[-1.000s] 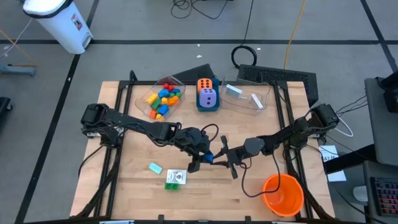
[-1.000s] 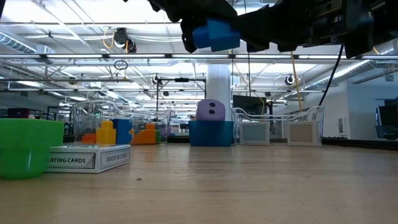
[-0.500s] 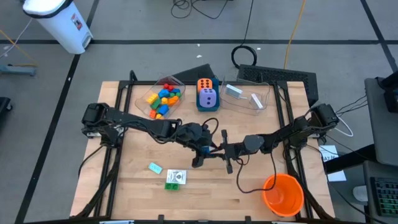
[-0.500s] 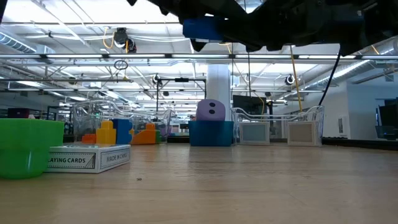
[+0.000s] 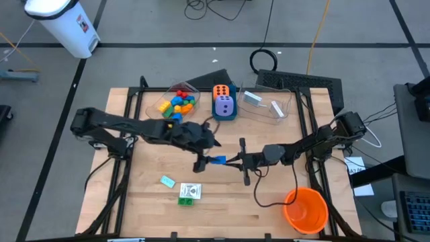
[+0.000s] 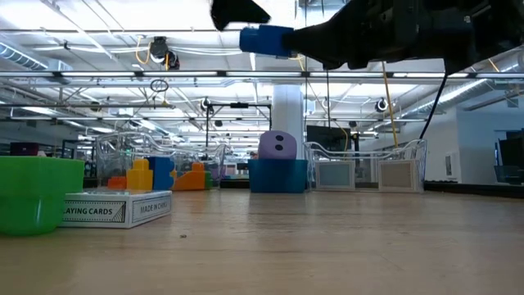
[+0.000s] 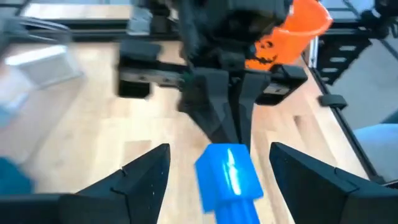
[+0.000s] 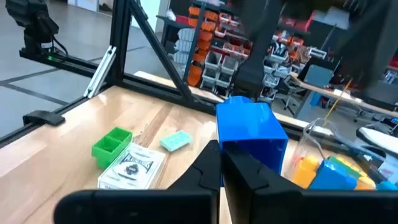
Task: Pick & Place Toys
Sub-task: Put the blue game piece into the left transparent bin
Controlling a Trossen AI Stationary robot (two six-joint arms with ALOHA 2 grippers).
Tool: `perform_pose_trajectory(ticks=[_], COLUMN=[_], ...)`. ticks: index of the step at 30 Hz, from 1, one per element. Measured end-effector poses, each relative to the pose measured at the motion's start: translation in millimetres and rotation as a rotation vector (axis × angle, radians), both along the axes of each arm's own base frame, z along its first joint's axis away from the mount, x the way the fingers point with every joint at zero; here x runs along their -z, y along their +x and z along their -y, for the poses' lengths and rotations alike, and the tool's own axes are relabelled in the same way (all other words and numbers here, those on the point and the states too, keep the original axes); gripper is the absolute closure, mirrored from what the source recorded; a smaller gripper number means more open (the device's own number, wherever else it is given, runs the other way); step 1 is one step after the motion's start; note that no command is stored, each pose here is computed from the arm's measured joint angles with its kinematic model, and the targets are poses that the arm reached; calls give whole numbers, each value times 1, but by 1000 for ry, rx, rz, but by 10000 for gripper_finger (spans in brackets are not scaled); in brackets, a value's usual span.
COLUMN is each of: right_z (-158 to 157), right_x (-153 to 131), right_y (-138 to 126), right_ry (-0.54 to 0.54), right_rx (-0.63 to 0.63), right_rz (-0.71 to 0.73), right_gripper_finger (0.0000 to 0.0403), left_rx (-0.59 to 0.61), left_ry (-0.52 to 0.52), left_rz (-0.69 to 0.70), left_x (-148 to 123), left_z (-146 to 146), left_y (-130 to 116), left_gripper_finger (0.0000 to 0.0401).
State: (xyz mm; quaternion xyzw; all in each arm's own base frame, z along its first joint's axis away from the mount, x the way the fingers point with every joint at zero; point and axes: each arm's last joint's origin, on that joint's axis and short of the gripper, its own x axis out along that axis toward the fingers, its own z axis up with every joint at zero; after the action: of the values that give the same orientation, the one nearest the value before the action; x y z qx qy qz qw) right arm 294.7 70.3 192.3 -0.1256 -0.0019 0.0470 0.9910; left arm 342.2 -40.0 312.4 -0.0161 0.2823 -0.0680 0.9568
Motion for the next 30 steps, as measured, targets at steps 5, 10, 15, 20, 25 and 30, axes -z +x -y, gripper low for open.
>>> perform_pose_trajectory(ticks=[5,10,15,20,25,30], right_z=[8,23,36,43,43,43], right_x=[2,3,-1,-9,-13,-18], right_y=[2,4,7,7,6,5], right_ry=[53,169,264,304,323,321], right_rx=[18,45,-43,-90,-137,-148], right_rz=[-19,-34,-8,64,95,151], right_gripper_finger=[402,403,403,403,403,403], left_rx=[-44,-108,-117,-128,-218,-252], left_ry=[47,129,163,149,252,285], left_rz=[-1,-14,20,162,325,404], left_x=[-23,-27,-14,9,13,9], left_z=[4,18,36,41,38,34], left_y=[-29,-41,-39,-33,-30,-28], left_gripper_finger=[131,147,159,157,158,158])
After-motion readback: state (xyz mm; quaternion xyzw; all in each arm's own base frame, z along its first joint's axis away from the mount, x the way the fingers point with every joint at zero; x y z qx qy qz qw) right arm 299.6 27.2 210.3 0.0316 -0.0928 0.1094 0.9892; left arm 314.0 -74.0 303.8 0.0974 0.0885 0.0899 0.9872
